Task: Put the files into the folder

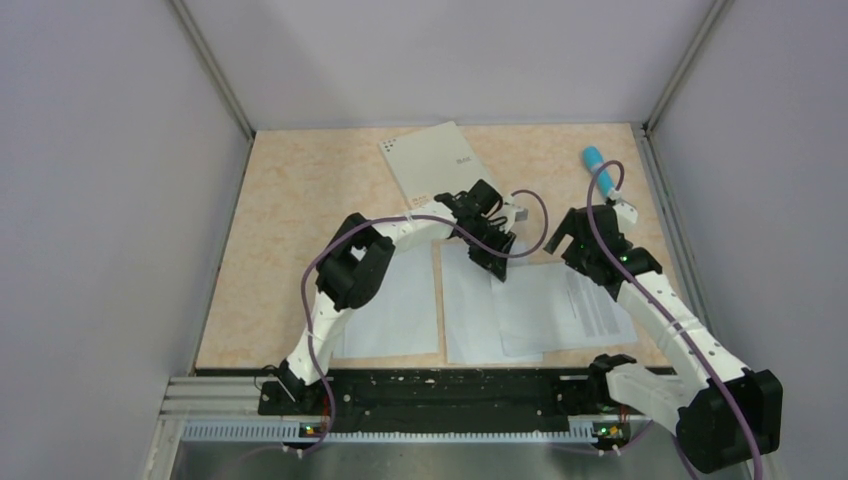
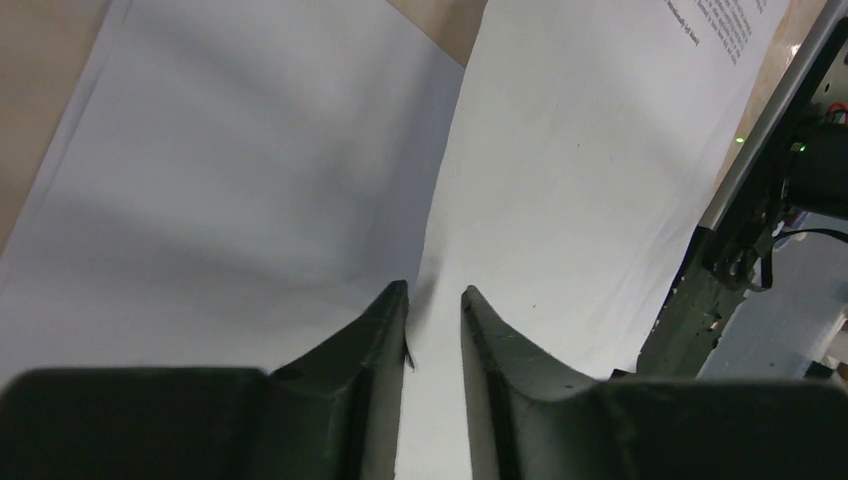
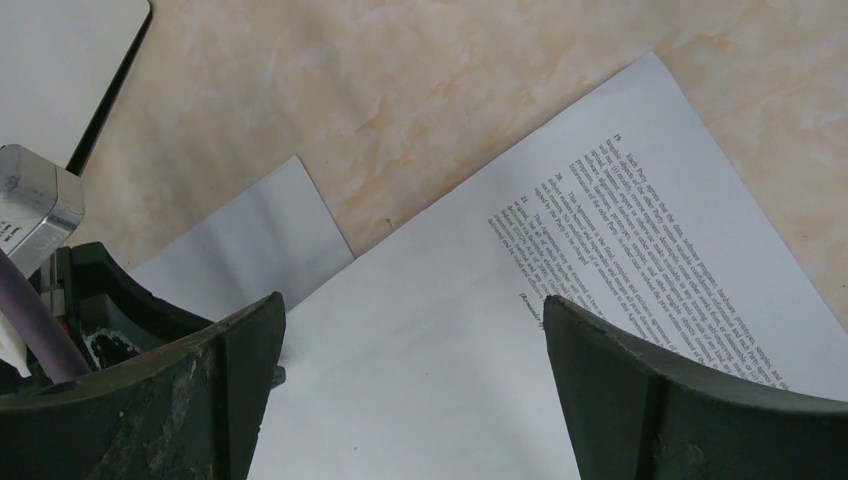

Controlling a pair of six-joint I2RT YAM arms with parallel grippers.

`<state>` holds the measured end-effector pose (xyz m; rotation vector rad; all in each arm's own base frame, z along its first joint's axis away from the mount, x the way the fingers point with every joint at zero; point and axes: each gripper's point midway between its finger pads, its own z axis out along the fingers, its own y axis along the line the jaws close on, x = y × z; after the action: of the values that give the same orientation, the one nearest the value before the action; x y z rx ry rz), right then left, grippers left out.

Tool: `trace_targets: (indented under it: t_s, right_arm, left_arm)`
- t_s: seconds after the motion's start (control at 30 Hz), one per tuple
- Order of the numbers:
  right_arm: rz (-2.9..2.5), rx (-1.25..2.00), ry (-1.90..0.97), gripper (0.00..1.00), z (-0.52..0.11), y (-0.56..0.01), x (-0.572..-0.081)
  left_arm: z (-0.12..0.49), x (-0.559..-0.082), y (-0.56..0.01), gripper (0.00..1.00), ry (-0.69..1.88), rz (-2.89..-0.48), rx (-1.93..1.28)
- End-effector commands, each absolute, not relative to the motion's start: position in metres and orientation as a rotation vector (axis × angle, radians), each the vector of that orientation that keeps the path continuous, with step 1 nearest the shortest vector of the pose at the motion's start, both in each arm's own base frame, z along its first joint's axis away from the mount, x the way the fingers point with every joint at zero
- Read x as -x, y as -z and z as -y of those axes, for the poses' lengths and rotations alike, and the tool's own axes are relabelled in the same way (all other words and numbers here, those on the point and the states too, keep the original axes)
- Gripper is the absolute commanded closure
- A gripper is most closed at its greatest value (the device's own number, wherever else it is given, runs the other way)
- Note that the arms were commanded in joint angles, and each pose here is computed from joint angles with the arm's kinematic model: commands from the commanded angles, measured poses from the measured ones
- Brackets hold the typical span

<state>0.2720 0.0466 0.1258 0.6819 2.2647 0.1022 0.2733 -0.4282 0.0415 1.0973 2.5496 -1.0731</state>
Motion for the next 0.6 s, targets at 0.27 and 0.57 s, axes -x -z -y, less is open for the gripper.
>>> trace_targets:
  t_s: [0.27, 0.57]
  right_arm:
    - [-2.212, -0.675, -0.129, 0.01, -0.045, -0.147, -0.284]
    - [-2.251, -0.697, -0.186, 0.01, -0.054, -0.147, -0.277]
  left_arm:
    - [0.432, -0.276, -0.098, 1.0, 1.096, -2.547, -0.825]
    - [0.384, -0.266, -0.131, 1.0, 1.015, -2.565, -0.237]
